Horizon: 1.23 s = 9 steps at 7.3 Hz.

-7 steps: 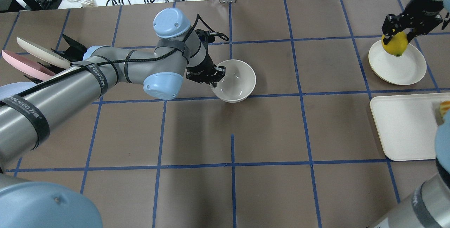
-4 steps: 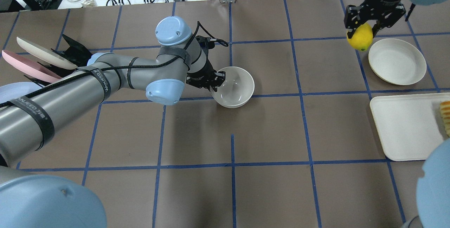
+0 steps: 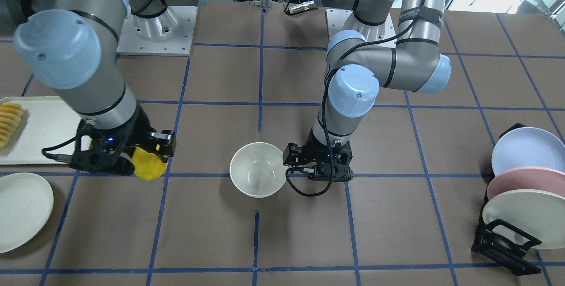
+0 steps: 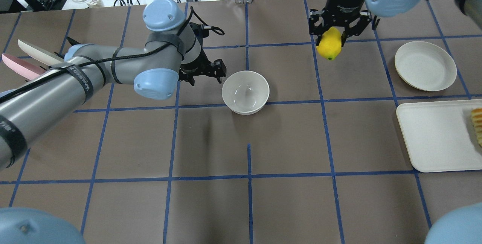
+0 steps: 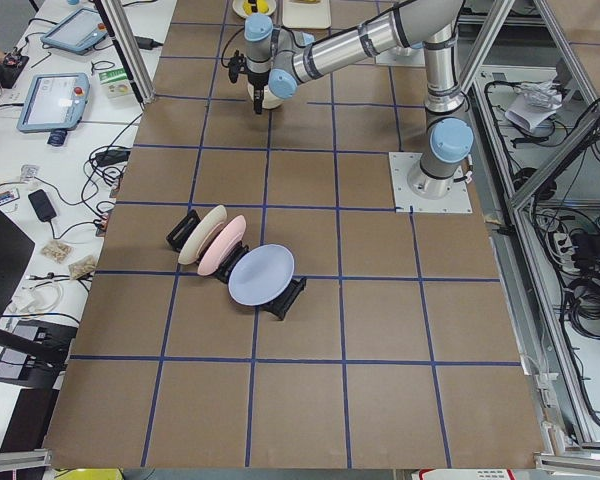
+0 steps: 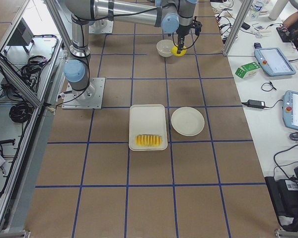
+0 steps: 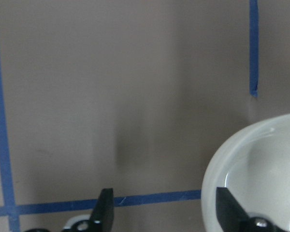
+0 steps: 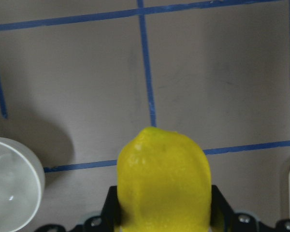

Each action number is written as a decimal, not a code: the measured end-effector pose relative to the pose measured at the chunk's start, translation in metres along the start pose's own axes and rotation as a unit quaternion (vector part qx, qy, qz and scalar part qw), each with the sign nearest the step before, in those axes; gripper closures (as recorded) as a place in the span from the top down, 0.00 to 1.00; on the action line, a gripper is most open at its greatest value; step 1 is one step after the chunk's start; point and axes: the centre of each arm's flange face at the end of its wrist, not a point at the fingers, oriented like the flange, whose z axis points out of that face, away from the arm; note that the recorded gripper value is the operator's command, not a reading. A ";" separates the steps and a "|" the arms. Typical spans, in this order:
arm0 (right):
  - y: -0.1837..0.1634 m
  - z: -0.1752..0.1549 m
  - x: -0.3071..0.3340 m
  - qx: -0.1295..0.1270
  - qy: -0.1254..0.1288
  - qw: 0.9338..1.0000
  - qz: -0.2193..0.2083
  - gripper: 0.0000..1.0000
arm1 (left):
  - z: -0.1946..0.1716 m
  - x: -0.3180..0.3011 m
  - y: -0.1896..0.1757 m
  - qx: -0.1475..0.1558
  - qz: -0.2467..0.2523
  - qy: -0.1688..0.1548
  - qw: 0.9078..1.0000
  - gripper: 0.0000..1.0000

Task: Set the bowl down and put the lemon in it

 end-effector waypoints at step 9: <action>0.068 0.132 -0.177 -0.013 -0.004 1.000 -0.003 0.00 | -0.235 -0.063 0.054 -0.039 0.048 -0.043 0.997 1.00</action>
